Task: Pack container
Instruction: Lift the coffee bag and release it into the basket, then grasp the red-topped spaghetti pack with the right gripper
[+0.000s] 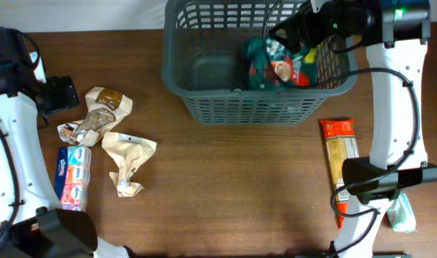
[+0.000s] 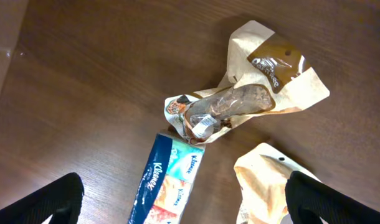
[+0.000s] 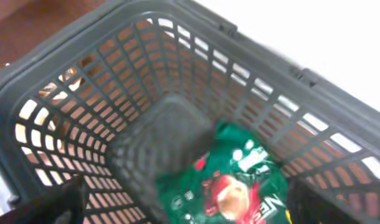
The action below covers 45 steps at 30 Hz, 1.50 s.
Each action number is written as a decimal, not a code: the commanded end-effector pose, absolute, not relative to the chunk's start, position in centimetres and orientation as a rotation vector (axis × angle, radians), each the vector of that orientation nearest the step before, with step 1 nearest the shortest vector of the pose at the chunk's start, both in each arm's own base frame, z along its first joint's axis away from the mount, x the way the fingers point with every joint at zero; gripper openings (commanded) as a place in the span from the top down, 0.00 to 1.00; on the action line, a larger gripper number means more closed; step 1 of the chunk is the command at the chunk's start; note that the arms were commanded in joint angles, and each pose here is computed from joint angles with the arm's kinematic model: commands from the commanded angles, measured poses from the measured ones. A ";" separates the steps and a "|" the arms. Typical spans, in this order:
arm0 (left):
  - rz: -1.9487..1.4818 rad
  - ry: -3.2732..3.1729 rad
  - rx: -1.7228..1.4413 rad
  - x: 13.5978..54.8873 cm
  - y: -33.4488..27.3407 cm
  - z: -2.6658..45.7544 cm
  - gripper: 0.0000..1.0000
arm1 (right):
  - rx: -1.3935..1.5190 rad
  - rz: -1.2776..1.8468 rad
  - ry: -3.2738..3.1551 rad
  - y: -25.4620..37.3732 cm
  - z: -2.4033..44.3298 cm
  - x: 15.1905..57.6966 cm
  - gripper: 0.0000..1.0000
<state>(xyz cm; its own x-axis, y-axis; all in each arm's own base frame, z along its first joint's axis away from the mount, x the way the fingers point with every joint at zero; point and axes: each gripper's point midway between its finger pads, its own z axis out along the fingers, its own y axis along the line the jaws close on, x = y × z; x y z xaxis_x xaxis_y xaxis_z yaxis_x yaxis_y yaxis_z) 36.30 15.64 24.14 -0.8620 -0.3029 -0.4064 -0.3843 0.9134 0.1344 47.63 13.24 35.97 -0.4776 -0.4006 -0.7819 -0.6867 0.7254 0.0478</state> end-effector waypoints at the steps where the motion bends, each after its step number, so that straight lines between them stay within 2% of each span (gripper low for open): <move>1: 0.292 2.690 -0.477 36.2 15.7 24.4 0.02 | -0.813 0.350 1.985 12.6 41.7 46.1 0.01; 4: 0.294 2.691 -0.472 36.2 15.7 24.4 0.02 | -0.569 0.177 1.991 9.1 45.0 46.5 0.01; 6: 0.294 2.691 -0.472 36.2 15.7 24.4 0.02 | -0.277 0.029 2.010 4.5 46.8 46.5 0.01; 9: 0.294 2.690 -0.472 36.4 15.7 24.3 0.02 | 0.159 -0.132 2.019 -3.0 48.0 44.3 0.01; 15: 0.293 2.695 -0.472 37.0 15.9 23.7 0.01 | 0.692 -0.230 2.197 -13.7 42.6 37.5 0.01; 21: 0.300 2.699 -0.441 37.6 16.2 23.2 0.01 | 0.942 -0.299 2.244 -21.6 39.4 34.3 0.01; 25: 0.309 2.703 -0.401 37.7 16.2 23.2 0.01 | 1.136 -0.323 2.410 -26.0 33.3 31.3 0.01; 28: 0.311 2.695 -0.400 37.9 16.3 23.3 0.01 | 1.174 -0.171 2.629 -25.7 27.2 30.0 0.01; 33: 0.314 2.679 -0.399 38.2 16.4 23.5 0.00 | 1.073 0.147 2.985 -20.1 19.0 27.9 0.06; 38: 0.320 2.685 -0.369 38.2 16.4 23.5 0.00 | 0.915 0.303 3.216 -14.4 15.3 25.9 0.06; 41: 0.320 2.686 -0.369 38.2 16.4 23.5 0.00 | 0.722 0.478 3.285 -10.3 14.3 25.6 0.05; 45: 0.321 2.688 -0.363 38.2 16.4 23.5 0.01 | 0.537 0.493 3.346 -7.3 12.0 25.7 0.05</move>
